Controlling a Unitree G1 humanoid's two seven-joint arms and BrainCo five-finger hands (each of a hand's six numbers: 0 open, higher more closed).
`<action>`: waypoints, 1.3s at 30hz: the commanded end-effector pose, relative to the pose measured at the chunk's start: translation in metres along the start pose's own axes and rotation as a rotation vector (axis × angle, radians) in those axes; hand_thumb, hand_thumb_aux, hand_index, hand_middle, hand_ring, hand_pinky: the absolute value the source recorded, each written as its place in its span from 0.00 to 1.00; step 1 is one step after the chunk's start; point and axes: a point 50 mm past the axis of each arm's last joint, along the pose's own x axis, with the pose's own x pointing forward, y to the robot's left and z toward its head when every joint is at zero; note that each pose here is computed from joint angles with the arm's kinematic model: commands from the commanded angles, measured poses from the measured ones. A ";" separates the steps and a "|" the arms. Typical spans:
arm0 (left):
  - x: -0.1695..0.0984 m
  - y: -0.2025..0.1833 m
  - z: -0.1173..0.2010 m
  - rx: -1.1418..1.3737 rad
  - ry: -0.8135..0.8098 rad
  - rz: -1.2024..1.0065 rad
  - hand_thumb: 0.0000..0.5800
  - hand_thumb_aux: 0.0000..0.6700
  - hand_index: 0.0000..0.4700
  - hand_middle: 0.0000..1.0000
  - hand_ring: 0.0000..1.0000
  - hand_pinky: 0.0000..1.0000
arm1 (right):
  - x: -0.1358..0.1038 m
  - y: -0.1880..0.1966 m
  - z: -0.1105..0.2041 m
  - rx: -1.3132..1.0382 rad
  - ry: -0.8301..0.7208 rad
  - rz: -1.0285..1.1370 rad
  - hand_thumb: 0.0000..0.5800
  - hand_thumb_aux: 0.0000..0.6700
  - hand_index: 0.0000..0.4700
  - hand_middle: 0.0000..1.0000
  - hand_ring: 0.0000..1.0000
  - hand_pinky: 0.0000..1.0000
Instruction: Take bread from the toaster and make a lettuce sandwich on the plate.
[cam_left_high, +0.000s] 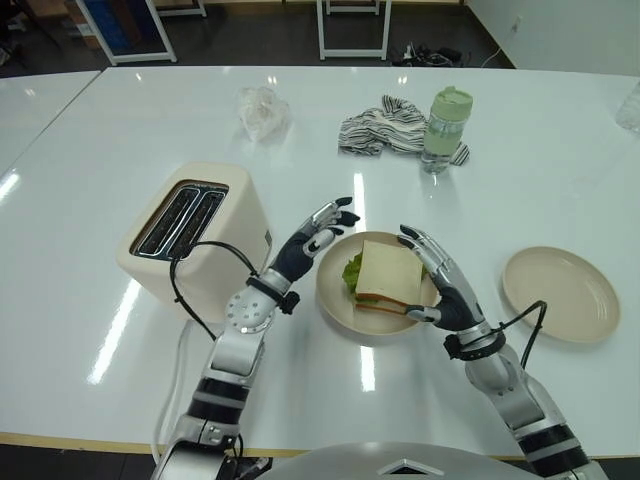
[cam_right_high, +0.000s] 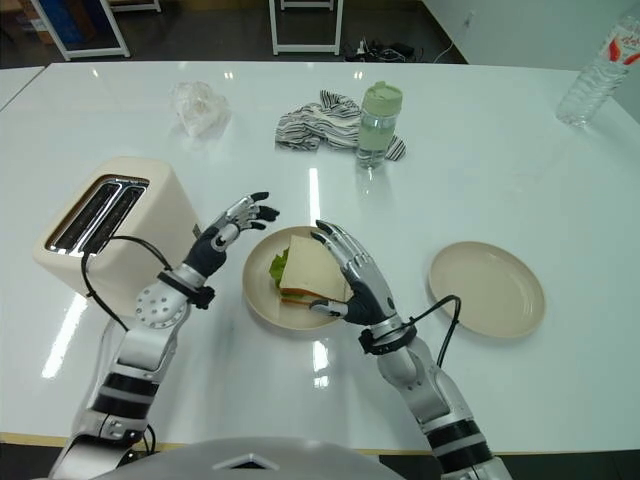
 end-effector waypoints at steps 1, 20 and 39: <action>-0.024 0.015 0.024 0.146 0.002 -0.059 1.00 1.00 1.00 1.00 1.00 1.00 | -0.010 -0.032 0.008 0.028 0.025 -0.010 0.97 0.82 0.82 1.00 1.00 1.00; -0.098 -0.035 -0.027 0.353 0.600 -0.677 1.00 1.00 1.00 1.00 1.00 1.00 | -0.082 0.013 -0.001 -0.003 0.357 0.810 1.00 1.00 1.00 1.00 1.00 1.00; -0.015 -0.032 -0.080 0.582 0.567 -0.338 1.00 1.00 1.00 1.00 1.00 1.00 | 0.004 0.042 -0.065 -0.327 0.260 0.545 1.00 1.00 1.00 1.00 1.00 1.00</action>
